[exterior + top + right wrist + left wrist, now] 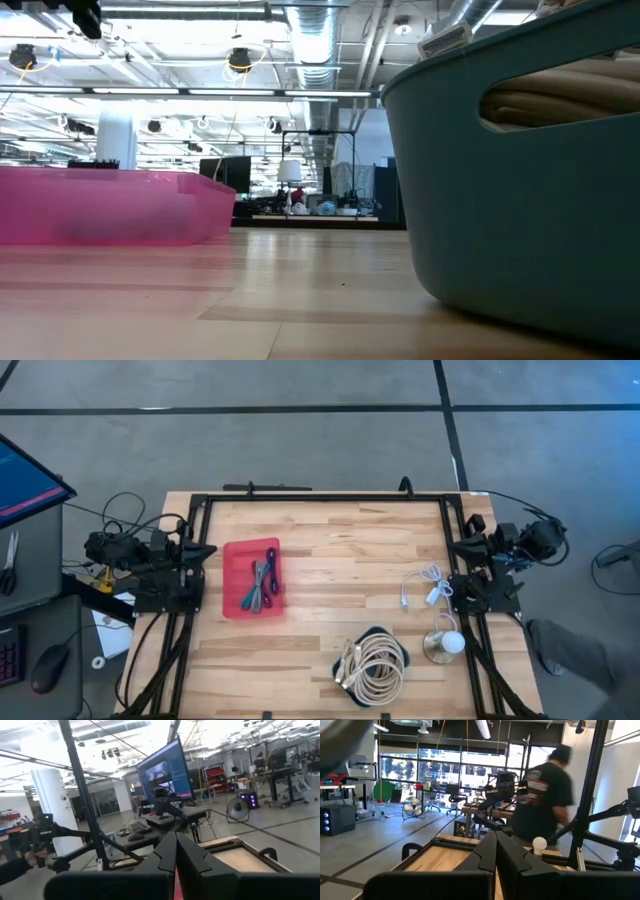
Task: Pick & Place USB Port
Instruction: Return to Home Position
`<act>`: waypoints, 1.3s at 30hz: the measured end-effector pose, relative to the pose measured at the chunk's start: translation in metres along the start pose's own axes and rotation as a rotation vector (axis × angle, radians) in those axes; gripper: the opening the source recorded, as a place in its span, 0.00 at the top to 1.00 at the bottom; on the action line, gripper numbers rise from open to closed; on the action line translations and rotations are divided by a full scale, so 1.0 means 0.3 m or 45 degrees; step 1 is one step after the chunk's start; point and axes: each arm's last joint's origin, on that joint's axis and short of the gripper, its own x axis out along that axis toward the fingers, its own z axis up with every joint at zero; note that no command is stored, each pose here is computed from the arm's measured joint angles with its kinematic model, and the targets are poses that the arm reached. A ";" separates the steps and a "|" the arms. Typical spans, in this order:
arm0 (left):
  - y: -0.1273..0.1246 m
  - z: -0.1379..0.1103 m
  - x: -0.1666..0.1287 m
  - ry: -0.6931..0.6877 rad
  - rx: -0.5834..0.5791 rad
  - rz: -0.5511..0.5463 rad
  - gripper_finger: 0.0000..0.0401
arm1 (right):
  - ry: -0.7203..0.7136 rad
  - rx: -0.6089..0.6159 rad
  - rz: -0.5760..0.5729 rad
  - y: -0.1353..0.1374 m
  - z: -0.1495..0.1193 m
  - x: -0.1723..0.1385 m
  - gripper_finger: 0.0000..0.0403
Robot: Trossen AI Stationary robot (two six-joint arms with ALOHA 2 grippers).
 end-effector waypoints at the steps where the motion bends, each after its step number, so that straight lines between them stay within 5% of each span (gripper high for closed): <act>1: 0.000 0.000 0.000 0.001 0.000 0.000 0.99 | 0.002 -0.002 0.001 0.000 -0.001 0.000 1.00; 11: -0.011 -0.045 0.012 0.042 0.016 -0.003 0.99 | 0.019 -0.025 -0.003 0.004 -0.022 0.006 1.00; 32: -0.069 -0.364 0.061 0.179 0.057 -0.050 0.99 | 0.157 -0.089 0.075 0.044 -0.377 0.073 1.00; 39: -0.074 -0.402 0.064 0.176 0.076 -0.066 0.99 | 0.188 -0.116 0.090 0.041 -0.463 0.073 1.00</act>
